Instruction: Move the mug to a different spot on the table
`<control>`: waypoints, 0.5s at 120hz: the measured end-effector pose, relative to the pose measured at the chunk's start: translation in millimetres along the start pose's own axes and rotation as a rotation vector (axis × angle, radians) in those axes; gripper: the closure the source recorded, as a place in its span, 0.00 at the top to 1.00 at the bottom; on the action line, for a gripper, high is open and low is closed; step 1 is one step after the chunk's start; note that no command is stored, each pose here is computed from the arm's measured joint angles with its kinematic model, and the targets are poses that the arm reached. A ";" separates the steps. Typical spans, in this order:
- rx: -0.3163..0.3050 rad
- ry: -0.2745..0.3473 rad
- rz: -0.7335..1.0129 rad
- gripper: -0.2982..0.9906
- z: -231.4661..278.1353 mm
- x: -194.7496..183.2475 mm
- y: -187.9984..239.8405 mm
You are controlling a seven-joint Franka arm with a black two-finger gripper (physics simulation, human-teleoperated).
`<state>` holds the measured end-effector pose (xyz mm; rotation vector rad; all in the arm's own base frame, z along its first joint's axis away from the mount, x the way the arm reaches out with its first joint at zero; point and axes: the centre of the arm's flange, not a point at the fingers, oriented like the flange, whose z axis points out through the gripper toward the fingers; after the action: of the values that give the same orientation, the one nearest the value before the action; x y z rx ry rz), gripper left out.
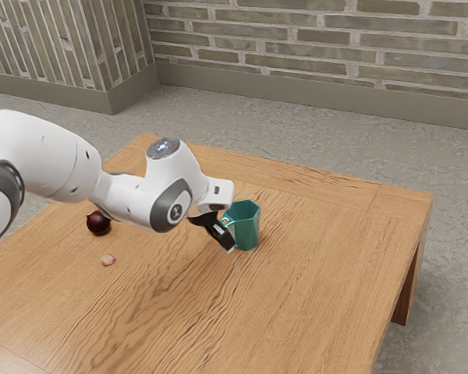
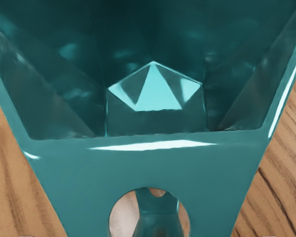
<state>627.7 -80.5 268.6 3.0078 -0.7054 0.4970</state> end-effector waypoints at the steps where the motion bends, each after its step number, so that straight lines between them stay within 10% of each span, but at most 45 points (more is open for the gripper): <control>1: 0.000 0.003 -0.001 0.68 0.2 0.3 0.0; 60: -0.005 0.063 -0.032 0.45 8.6 2.7 3.1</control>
<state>631.3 -85.2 261.1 2.9788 -0.6528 0.5856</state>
